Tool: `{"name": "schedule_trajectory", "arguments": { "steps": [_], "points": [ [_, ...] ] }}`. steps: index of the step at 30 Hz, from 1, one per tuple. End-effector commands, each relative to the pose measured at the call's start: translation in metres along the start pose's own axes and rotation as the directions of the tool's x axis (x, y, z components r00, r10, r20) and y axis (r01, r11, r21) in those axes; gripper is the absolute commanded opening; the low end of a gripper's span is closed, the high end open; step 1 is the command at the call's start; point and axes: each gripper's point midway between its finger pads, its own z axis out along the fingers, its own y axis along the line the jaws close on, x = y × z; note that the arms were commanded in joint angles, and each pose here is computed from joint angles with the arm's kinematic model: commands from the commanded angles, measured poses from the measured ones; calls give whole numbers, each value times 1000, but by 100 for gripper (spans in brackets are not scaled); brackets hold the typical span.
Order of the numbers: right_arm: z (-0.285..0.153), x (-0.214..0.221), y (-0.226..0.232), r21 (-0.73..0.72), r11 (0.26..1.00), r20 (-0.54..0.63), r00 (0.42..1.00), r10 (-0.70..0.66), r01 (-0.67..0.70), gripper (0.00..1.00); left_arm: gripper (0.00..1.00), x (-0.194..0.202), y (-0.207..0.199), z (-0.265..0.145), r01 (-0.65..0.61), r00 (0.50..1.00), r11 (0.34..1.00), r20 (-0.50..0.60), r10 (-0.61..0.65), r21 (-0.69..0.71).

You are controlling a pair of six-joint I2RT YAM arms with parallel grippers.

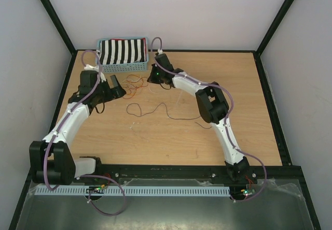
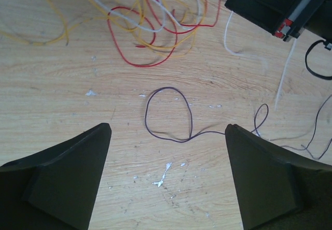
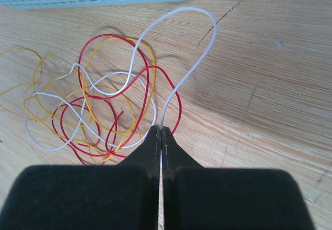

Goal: Zip-tie the wires
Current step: Untie the cable at the center of the board.

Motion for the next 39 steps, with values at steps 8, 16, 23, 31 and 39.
{"name": "schedule_trajectory", "arguments": {
  "steps": [8,16,23,31,39],
  "points": [
    [-138,-112,103,-134,939,279,921,-271,317,0,99,-44,-34,16,-238,965,962,147,218,133],
    [-221,-129,147,-233,874,346,876,-335,426,0,99,-59,-35,60,-333,934,938,172,314,97],
    [-259,-120,164,-310,832,340,871,-355,460,0,96,-79,-43,98,-397,898,917,223,380,32],
    [-319,-129,187,-349,791,417,839,-349,502,0,88,-87,-42,135,-398,893,916,207,399,-50],
    [-414,-156,186,-211,808,596,728,-340,550,0,67,-86,-18,161,-329,918,931,178,355,-159]
  ]
}}
